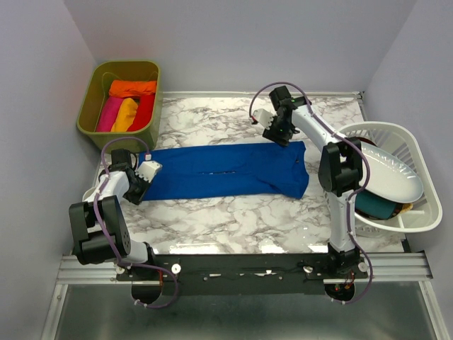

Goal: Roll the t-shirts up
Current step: Fold the T-shirt at the center of the board.

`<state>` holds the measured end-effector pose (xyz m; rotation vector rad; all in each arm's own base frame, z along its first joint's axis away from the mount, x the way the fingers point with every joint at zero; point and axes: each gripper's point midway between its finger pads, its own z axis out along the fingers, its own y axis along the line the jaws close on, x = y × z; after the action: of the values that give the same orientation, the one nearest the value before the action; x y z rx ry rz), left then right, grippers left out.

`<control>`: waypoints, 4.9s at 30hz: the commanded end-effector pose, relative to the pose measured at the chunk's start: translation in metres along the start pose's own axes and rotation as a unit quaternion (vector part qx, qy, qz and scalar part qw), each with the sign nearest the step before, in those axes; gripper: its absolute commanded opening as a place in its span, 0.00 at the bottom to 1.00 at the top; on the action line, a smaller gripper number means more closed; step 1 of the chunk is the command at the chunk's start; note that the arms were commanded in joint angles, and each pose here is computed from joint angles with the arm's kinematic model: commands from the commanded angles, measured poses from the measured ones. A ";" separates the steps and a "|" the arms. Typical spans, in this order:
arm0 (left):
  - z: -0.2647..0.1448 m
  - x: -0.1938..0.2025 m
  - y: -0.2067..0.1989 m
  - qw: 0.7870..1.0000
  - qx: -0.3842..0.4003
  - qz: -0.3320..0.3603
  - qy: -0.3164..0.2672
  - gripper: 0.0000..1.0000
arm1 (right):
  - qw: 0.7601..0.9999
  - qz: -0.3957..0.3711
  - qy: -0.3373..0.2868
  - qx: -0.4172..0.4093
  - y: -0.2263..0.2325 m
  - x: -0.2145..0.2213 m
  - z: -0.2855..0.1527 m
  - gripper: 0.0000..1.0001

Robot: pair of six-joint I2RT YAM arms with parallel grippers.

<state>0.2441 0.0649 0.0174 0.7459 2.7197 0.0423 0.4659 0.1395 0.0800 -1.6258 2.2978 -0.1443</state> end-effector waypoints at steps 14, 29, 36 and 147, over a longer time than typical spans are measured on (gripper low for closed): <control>0.007 0.025 -0.010 0.999 0.013 -0.017 0.044 0.31 | 0.978 0.143 0.085 -0.127 0.034 0.051 0.031 0.50; 0.008 0.026 -0.010 0.999 0.013 -0.020 0.047 0.31 | 0.972 0.166 0.090 -0.139 0.037 0.055 0.040 0.27; 0.009 0.027 -0.011 0.999 0.013 -0.019 0.047 0.31 | 0.982 0.150 0.060 -0.095 0.013 0.044 0.026 0.06; 0.013 0.032 0.001 0.998 -0.009 -0.010 0.068 0.30 | 0.994 0.065 -0.018 -0.082 0.082 0.034 -0.064 0.64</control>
<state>0.2461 0.0727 0.0167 0.6936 2.7554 0.0914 0.4517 0.1453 0.1449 -1.4603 2.1886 -0.1351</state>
